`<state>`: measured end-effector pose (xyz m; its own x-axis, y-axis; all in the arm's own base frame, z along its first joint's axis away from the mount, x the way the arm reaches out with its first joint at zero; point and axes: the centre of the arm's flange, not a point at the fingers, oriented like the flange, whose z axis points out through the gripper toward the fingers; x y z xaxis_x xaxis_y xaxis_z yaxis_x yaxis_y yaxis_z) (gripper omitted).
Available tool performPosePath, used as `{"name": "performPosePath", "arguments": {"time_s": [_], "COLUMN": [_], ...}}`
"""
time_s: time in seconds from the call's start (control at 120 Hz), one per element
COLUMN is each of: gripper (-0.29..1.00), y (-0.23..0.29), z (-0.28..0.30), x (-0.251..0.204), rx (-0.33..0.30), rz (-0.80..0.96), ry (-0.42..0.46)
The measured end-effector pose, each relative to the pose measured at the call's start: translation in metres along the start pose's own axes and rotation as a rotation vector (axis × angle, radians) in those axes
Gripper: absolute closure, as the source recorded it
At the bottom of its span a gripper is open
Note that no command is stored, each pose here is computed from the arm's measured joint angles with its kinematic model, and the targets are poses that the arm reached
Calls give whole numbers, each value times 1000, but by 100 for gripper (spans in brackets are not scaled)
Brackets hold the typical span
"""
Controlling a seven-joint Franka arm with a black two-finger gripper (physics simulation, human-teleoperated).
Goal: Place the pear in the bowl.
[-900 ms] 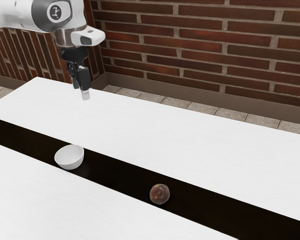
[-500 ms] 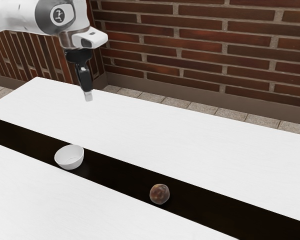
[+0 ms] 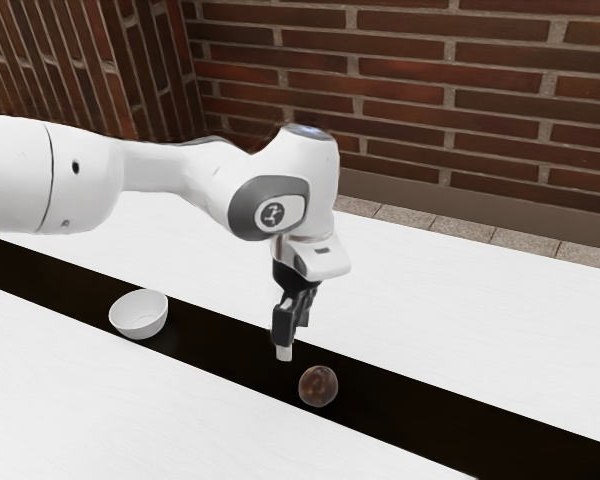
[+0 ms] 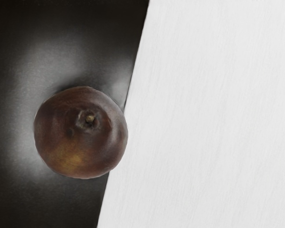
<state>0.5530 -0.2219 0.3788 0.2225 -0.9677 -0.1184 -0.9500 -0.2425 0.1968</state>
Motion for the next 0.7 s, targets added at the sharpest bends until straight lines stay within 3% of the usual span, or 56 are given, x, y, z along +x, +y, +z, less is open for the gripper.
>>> {"name": "performPosePath", "arguments": {"time_s": [0.167, 0.367, 0.7], "gripper": [0, 0, 0], "y": [-4, -22, -31], "z": [41, 64, 97], "x": [37, 40, 27], "rx": [66, 63, 33], "rz": [119, 103, 78], "ry": [30, 103, 103]}}
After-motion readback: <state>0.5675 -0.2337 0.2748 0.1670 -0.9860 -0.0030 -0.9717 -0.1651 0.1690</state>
